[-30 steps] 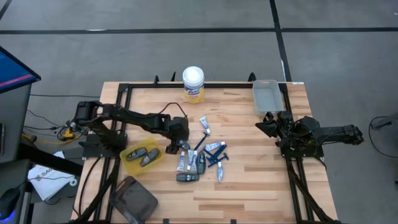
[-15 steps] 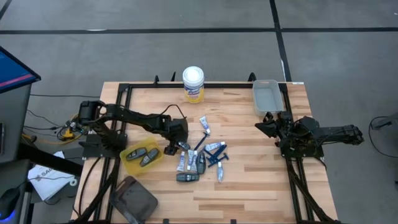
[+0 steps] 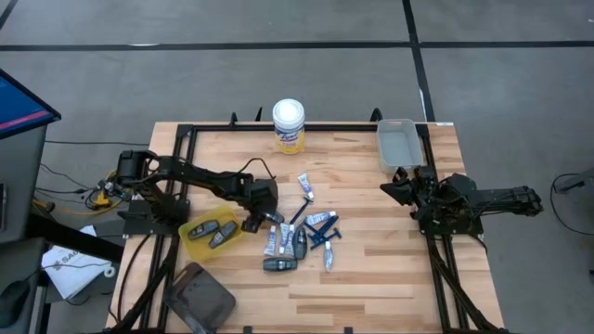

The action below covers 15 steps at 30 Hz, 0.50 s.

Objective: Pick & Place Travel size toiletries
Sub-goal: Put the black deodorant into the yellow bin

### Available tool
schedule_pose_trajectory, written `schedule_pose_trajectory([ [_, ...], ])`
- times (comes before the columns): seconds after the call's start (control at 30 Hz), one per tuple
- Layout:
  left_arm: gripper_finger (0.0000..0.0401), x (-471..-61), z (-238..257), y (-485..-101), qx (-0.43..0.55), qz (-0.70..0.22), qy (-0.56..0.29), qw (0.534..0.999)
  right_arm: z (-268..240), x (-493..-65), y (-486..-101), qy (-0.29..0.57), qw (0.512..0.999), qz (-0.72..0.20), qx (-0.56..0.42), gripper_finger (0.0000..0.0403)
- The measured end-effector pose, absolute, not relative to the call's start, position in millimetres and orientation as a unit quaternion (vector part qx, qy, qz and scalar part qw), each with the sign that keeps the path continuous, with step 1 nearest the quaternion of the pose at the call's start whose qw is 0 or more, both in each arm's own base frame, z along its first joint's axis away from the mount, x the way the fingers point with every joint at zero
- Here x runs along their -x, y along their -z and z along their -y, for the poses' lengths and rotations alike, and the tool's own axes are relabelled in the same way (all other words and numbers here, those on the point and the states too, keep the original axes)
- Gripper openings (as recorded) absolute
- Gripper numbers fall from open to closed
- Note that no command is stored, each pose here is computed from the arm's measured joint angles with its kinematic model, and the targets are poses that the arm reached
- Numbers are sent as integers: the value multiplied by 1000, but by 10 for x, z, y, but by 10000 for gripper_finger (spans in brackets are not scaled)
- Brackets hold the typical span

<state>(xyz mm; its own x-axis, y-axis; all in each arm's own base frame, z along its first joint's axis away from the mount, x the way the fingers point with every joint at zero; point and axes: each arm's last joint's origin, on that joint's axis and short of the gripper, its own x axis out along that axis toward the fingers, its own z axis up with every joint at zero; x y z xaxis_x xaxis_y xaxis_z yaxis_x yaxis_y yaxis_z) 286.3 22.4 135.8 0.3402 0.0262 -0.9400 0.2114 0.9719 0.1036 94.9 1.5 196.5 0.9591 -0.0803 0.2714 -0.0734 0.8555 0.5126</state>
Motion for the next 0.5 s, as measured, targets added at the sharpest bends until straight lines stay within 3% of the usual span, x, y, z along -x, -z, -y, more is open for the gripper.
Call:
schedule_pose_trajectory([
  [0.17, 201, -2866, -225, -1359, -105, -570, 55, 813, -15, -949, -1964, 2, 953, 143, -269, 0],
  [0.5, 200, -2884, -237, -1410, -83, -564, 15, 822, -15, -952, -1954, 4, 953, 137, -269, 0],
])
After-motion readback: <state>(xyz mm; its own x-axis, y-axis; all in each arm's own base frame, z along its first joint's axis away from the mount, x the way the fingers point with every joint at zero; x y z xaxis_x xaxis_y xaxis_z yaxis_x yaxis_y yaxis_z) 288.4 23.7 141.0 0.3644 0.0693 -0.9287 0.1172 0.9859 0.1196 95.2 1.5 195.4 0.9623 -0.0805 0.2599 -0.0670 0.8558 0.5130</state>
